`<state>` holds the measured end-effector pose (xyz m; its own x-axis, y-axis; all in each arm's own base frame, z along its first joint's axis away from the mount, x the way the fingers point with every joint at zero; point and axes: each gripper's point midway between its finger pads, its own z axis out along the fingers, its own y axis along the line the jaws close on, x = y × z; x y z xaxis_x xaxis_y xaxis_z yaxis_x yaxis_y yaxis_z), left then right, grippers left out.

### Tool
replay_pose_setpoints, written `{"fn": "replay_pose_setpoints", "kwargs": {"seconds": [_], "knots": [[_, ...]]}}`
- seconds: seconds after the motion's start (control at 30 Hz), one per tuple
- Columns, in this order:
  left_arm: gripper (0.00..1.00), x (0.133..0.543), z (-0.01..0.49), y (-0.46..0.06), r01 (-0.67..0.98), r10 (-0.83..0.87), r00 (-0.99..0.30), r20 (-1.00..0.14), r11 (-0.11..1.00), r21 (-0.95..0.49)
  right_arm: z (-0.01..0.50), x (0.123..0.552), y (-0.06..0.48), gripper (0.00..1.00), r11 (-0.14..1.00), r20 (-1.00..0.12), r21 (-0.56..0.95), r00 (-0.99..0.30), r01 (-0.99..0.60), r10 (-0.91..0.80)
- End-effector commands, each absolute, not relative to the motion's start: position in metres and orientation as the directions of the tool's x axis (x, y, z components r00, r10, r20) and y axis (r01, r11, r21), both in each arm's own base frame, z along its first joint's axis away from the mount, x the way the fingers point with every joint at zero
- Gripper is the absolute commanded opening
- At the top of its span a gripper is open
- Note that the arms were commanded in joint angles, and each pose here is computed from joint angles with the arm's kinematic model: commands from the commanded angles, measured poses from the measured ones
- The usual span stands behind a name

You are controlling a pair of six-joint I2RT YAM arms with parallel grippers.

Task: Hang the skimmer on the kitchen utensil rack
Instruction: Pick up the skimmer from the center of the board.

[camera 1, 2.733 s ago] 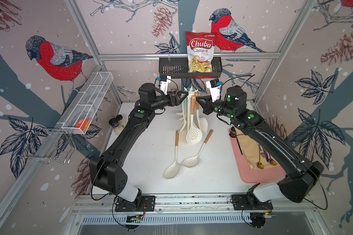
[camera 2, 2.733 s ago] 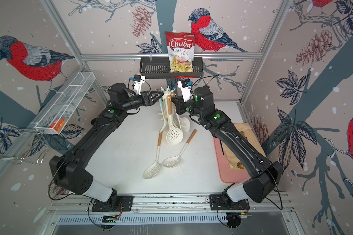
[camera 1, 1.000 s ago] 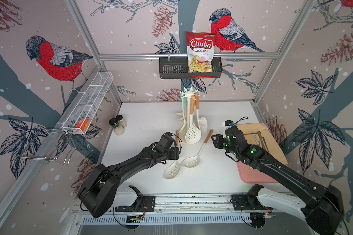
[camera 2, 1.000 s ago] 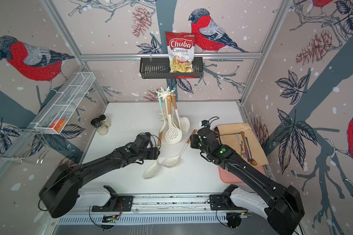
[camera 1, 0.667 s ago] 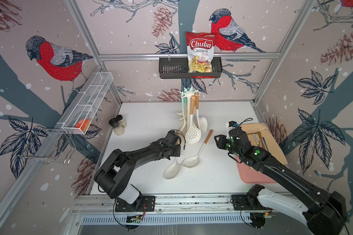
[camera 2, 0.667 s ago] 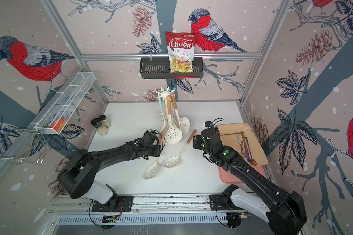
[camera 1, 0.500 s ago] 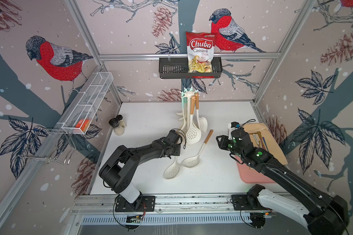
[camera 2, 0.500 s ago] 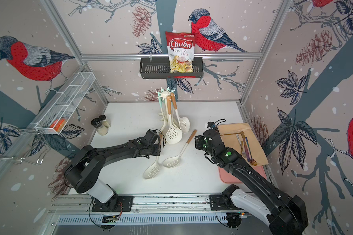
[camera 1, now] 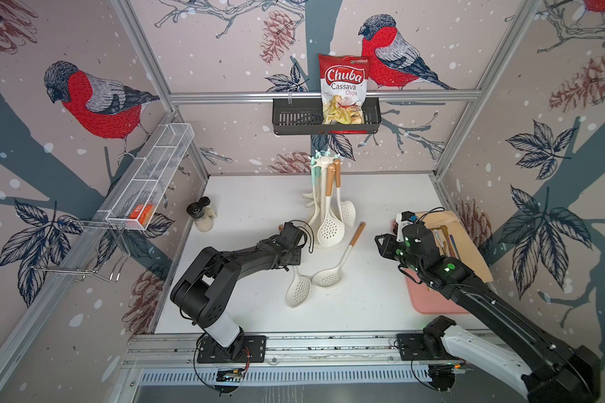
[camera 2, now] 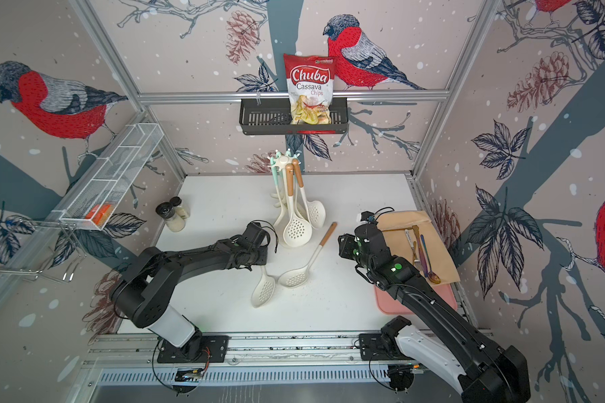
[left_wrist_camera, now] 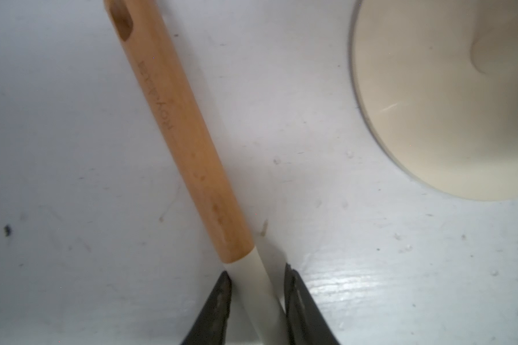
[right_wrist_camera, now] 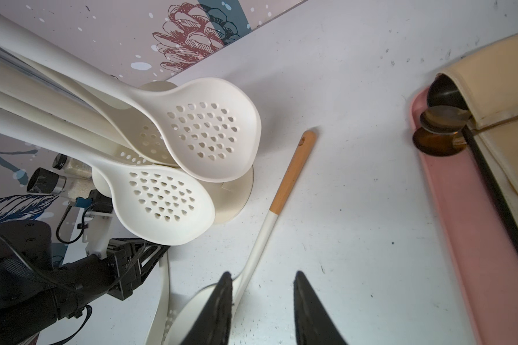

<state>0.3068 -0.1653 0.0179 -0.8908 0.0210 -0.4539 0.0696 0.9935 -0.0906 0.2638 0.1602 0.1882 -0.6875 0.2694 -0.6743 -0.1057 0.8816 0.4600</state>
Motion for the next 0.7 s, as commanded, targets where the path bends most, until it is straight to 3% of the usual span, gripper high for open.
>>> {"fn": "replay_pose_setpoints", "kwargs": {"seconds": [0.0,0.23,0.4,0.67], "knots": [[0.21,0.291,0.011,-0.15,0.051,0.01,-0.917,-0.398,0.994,-0.093,0.191,0.264,0.161,0.35,0.875,-0.676,0.47,-0.684,-0.113,0.274],[0.0,0.293,0.022,-0.135,0.012,-0.04,-0.904,-0.426,0.993,-0.119,0.194,0.264,0.161,0.35,0.872,-0.677,0.477,-0.679,-0.112,0.283],[0.0,0.301,0.068,-0.124,-0.016,-0.083,-0.843,-0.532,0.991,-0.13,0.213,0.265,0.157,0.34,0.861,-0.706,0.495,-0.634,-0.12,0.317],[0.0,0.303,0.195,-0.099,-0.018,-0.186,-0.563,-0.806,0.977,-0.213,0.262,0.267,0.171,0.35,0.778,-0.735,0.585,-0.555,-0.229,0.389]]}}
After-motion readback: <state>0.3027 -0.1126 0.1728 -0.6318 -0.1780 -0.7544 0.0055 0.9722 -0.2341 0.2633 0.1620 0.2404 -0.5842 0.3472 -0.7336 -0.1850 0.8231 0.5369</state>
